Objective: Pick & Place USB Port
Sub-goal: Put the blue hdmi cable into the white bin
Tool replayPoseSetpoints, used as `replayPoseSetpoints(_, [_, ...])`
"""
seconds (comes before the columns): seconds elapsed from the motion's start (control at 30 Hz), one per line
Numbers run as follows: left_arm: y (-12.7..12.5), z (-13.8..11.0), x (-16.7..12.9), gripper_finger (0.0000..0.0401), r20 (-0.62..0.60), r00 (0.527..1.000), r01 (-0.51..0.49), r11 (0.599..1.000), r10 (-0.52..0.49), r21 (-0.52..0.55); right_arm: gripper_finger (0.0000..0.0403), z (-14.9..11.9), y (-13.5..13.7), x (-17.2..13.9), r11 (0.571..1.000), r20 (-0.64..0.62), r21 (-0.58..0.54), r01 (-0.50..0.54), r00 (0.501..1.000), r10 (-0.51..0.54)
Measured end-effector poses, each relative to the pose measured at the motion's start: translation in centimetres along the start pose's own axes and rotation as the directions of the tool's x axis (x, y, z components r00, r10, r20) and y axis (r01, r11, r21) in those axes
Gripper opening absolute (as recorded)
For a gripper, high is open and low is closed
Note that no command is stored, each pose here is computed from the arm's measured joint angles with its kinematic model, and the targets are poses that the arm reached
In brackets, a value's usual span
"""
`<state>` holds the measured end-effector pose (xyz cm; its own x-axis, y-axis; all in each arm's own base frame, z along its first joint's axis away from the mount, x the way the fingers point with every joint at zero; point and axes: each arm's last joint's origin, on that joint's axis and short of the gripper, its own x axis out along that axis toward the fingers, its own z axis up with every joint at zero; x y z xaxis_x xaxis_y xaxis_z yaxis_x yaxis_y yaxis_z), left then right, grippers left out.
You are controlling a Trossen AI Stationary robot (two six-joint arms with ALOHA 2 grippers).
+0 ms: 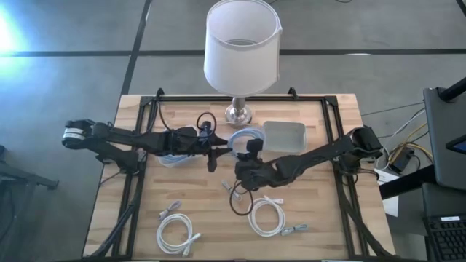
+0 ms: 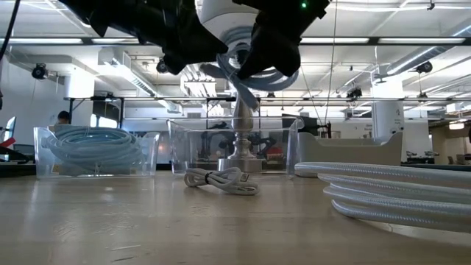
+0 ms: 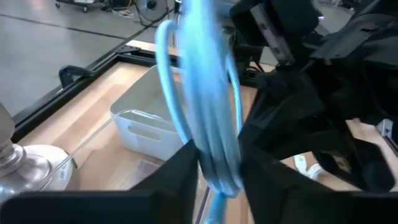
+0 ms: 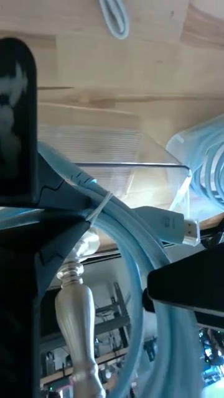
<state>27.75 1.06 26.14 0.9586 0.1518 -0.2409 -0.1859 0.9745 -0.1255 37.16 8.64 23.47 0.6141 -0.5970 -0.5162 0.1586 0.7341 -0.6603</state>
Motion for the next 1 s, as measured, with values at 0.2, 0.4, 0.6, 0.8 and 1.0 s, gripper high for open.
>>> replayPoseSetpoints(0.2, [0.1,-0.1,0.0,0.0044,-0.010,1.000,-0.020,1.000,0.020,0.013,0.0068,0.0,-0.2,0.1,1.000,-0.003,0.002,0.000,1.000,0.000])
replayPoseSetpoints(0.4, [0.4,-0.5,0.0,0.0045,-0.039,0.994,-0.100,0.995,0.101,0.023,0.0114,-0.2,-0.2,0.0,0.999,-0.021,-0.032,-0.004,1.000,0.004])
replayPoseSetpoints(0.6, [0.4,-0.2,-0.4,0.0045,-0.033,0.994,-0.103,0.994,0.104,0.021,0.0142,-1.1,-1.3,-1.2,1.000,-0.087,-0.018,-0.013,0.996,0.012])
replayPoseSetpoints(0.8, [0.4,0.8,-1.9,0.0044,-0.001,0.995,-0.101,0.995,0.101,0.009,0.0147,-1.5,-4.0,-3.8,0.990,-0.086,0.142,-0.001,0.996,0.013])
replayPoseSetpoints(1.0, [0.6,1.6,-4.9,0.0044,-0.033,0.993,-0.111,0.994,0.111,-0.008,0.0137,-2.6,-6.3,-6.2,0.964,-0.055,0.267,-0.006,0.998,0.021])
